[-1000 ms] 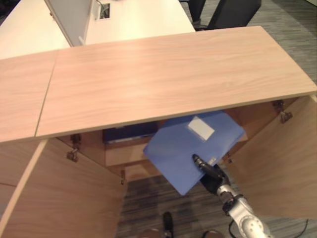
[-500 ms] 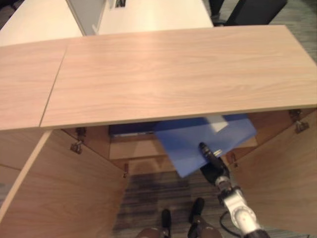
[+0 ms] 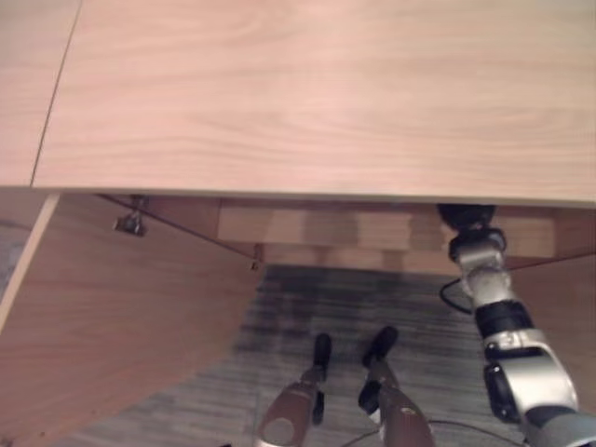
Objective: Put the empty folder in the office cabinet
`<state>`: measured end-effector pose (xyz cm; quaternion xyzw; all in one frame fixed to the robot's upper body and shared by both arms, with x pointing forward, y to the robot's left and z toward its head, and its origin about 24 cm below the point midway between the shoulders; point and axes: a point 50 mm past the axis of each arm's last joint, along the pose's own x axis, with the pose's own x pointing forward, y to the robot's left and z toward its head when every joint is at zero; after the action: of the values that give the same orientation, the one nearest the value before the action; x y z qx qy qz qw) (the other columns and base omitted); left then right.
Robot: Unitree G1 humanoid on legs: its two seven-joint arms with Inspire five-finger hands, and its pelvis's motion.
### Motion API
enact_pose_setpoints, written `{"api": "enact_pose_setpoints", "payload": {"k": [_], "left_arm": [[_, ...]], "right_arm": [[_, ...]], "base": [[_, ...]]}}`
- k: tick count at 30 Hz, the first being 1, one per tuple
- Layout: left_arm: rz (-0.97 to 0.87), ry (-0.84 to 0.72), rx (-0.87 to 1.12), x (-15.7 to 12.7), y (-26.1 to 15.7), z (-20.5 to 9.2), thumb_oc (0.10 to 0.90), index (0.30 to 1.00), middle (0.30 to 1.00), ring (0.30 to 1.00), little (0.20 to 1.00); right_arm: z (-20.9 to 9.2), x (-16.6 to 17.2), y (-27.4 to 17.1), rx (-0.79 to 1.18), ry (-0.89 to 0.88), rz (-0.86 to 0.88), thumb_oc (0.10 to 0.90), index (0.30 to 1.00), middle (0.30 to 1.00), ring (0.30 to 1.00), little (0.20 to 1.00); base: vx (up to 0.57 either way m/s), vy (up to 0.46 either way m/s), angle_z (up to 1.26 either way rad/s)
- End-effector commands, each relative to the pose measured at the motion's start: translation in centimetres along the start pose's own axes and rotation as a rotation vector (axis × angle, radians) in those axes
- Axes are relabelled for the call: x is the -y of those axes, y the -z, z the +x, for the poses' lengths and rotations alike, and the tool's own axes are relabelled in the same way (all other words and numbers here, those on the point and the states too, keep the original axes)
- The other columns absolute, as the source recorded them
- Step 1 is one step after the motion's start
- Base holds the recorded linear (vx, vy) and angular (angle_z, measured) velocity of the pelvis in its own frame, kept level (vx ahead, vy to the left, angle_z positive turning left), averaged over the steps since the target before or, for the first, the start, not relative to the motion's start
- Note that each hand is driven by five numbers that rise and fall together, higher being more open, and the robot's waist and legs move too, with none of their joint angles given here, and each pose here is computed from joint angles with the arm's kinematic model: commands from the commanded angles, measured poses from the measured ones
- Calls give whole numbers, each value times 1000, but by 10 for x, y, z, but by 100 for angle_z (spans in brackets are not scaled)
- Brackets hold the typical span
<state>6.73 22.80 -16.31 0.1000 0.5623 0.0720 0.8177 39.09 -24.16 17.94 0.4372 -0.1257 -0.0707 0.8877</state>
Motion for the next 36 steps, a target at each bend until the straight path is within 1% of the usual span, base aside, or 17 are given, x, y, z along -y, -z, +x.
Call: {"api": "enact_pose_setpoints", "payload": {"k": [1, 4, 10, 12, 14, 17, 19, 24, 25, 35, 36], "left_arm": [[77, -116, -126, -45, 36, -9, 800, 900, 900, 900, 900], [85, -122, -107, -48, 30, -7, 800, 900, 900, 900, 900], [109, -136, -25, -50, 4, -2, 800, 900, 900, 900, 900], [114, -136, -15, -49, 1, -1, 800, 900, 900, 900, 900], [120, -134, 21, -46, -11, 1, 800, 900, 900, 900, 900], [130, -115, 52, -41, -18, 1, 800, 900, 900, 900, 900], [132, -93, 113, -35, -30, 0, 800, 900, 900, 900, 900], [139, -53, 201, -28, -48, -3, 800, 900, 900, 900, 900], [144, -42, 230, -26, -53, -5, 800, 900, 900, 900, 900], [139, -24, 261, -28, -58, -10, 800, 900, 900, 900, 900], [142, -26, 255, -30, -57, -9, 800, 900, 900, 900, 900]], "right_arm": [[11, -42, -30, 123, -146, 21, 400, 300, 300, 300, 300], [18, -51, -41, 141, -136, 30, 400, 300, 300, 300, 300], [29, -53, -70, 224, -37, 130, 400, 300, 300, 300, 300], [29, -54, -71, 228, -32, 131, 400, 300, 300, 300, 300], [29, -56, -70, 239, -20, 159, 400, 300, 300, 300, 300], [29, -60, -68, 250, -33, 187, 400, 300, 300, 300, 300], [26, -65, -72, 285, -56, 232, 400, 300, 300, 300, 300], [22, -84, -84, 343, -129, 243, 400, 300, 300, 300, 300], [20, -94, -87, 359, -166, 241, 400, 300, 300, 300, 300], [19, -104, -93, 368, -189, 219, 400, 300, 300, 300, 300], [20, -102, -93, 364, -180, 208, 472, 408, 408, 408, 408]], "base": [[-45, -23, 8], [-43, -27, 14], [-47, -28, 9], [-49, -20, 13], [-63, -21, 9], [-26, 8, 8], [-37, 24, -1], [-6, 72, 3], [37, 75, 0], [25, 31, -1], [0, 0, 0]]}}
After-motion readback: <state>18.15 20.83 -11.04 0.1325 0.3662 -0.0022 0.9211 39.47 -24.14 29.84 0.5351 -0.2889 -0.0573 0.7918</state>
